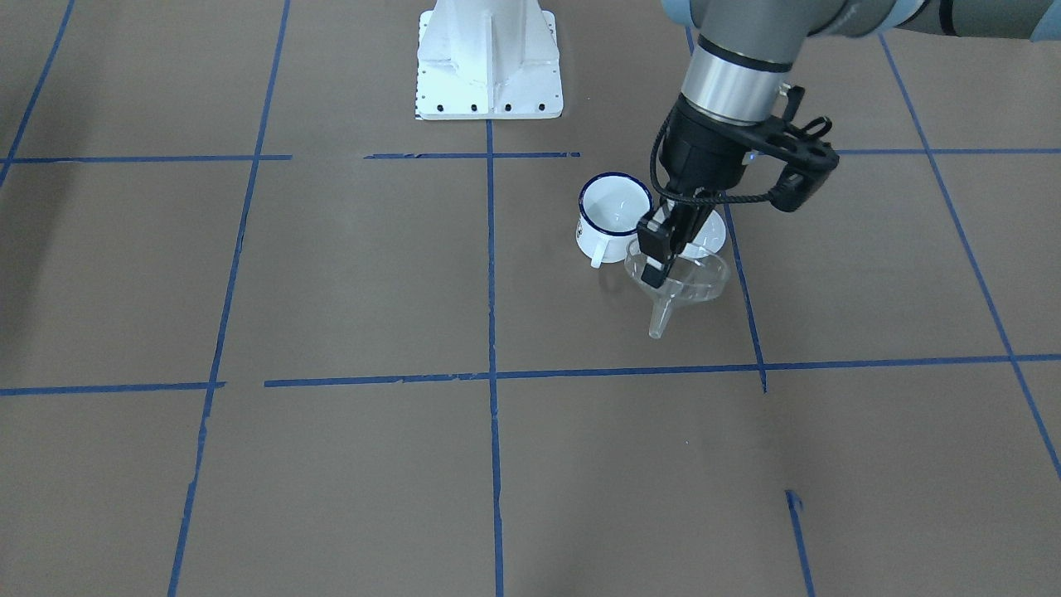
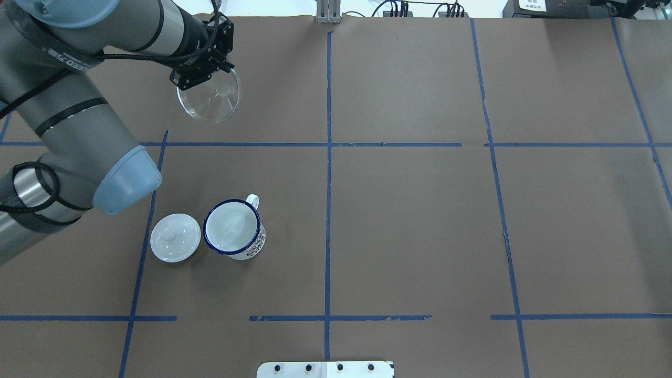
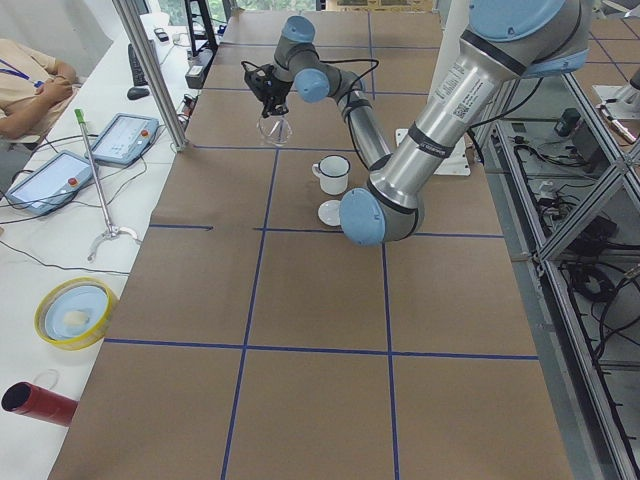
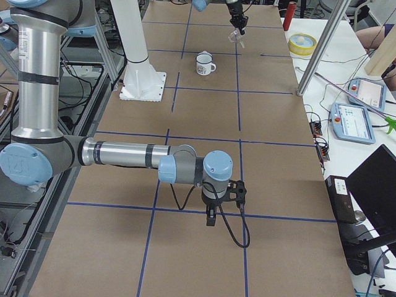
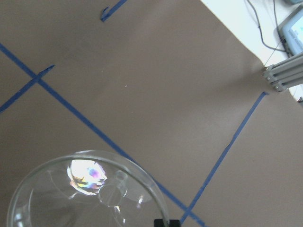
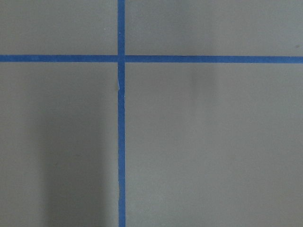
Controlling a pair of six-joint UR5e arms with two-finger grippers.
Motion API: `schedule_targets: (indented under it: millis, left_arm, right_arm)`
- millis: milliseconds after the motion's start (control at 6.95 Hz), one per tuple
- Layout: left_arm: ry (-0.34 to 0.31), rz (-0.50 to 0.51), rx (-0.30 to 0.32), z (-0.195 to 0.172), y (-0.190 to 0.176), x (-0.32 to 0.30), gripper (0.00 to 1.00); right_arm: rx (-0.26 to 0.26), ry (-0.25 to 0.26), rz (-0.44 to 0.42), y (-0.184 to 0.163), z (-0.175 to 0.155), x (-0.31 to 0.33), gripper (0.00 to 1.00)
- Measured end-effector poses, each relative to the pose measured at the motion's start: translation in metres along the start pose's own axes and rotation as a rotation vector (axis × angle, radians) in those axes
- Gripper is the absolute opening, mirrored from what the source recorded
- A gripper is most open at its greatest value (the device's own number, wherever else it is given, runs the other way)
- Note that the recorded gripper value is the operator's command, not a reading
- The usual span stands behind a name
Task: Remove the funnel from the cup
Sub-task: 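Lift the funnel out of the mug with the left gripper, then carry the funnel farther from the robot and set it down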
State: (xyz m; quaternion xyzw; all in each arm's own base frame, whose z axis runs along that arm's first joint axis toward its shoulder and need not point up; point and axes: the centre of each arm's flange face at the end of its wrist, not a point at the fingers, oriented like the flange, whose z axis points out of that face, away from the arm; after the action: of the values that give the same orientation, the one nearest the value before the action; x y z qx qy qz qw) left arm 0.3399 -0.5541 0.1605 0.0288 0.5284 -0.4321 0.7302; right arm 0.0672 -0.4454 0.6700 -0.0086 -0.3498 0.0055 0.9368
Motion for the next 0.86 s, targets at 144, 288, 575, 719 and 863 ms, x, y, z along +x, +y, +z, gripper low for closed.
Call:
schedule_targets:
  millis: [144, 288, 575, 719, 863]
  left_arm:
    - [0.118, -0.066, 0.042, 0.046, -0.027, -0.008, 0.0]
    - [0.224, -0.116, 0.087, 0.088, -0.046, -0.023, 0.0]
    - [0.321, -0.144, 0.164, 0.143, -0.063, -0.056, 0.0]
    - [0.335, -0.142, 0.168, 0.165, -0.065, -0.071, 0.0]
    - [0.343, -0.14, 0.166, 0.178, -0.067, -0.078, 0.0]
  right_arm:
    - [0.0, 0.0, 0.0, 0.0, 0.0, 0.0, 1.0]
    - [0.0, 0.0, 0.0, 0.0, 0.0, 0.0, 1.0]
    - [0.0, 0.0, 0.0, 0.0, 0.0, 0.0, 1.0]
    - [0.0, 0.0, 0.0, 0.0, 0.0, 0.0, 1.0]
    - [0.0, 0.0, 0.0, 0.0, 0.0, 0.0, 1.0]
